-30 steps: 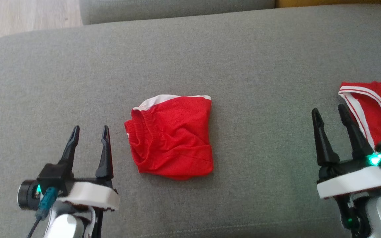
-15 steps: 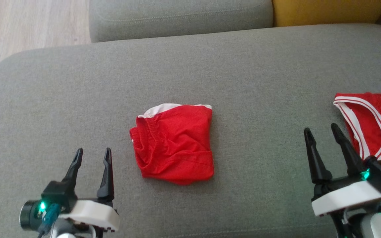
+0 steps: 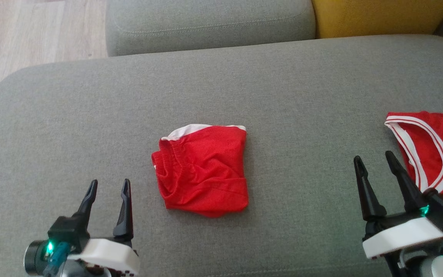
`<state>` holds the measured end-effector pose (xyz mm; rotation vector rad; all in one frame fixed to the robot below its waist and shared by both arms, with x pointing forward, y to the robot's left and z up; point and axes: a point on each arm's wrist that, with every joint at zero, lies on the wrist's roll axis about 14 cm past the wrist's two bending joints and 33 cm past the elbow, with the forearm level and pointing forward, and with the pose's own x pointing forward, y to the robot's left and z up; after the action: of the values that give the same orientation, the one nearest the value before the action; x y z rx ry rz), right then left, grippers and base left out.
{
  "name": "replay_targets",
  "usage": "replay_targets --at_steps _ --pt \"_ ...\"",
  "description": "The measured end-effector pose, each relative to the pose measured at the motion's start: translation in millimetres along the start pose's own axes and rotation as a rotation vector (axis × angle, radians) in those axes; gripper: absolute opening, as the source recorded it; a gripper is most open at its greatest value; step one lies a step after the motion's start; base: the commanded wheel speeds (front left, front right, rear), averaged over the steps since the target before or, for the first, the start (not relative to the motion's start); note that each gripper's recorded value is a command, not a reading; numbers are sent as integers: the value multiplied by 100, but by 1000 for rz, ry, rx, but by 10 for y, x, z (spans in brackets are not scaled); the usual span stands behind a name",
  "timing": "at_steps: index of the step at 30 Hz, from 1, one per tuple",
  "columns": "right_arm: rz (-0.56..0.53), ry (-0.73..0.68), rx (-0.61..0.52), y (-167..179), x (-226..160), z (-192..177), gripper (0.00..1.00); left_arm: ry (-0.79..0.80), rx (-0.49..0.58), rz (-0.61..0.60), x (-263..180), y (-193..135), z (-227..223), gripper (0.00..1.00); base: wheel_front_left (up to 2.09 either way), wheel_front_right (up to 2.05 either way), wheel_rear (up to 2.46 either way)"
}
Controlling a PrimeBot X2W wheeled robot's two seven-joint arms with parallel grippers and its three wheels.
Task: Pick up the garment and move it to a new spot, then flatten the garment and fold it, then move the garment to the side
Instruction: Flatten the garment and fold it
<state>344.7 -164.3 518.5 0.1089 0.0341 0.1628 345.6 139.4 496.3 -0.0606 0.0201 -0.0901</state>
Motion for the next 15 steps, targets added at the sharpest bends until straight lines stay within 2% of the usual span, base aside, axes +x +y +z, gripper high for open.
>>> replay_targets --at_steps 15 --pt "0 4 6 12 7 -2 100 -4 1 12 -8 23 12 100 0 0 0"
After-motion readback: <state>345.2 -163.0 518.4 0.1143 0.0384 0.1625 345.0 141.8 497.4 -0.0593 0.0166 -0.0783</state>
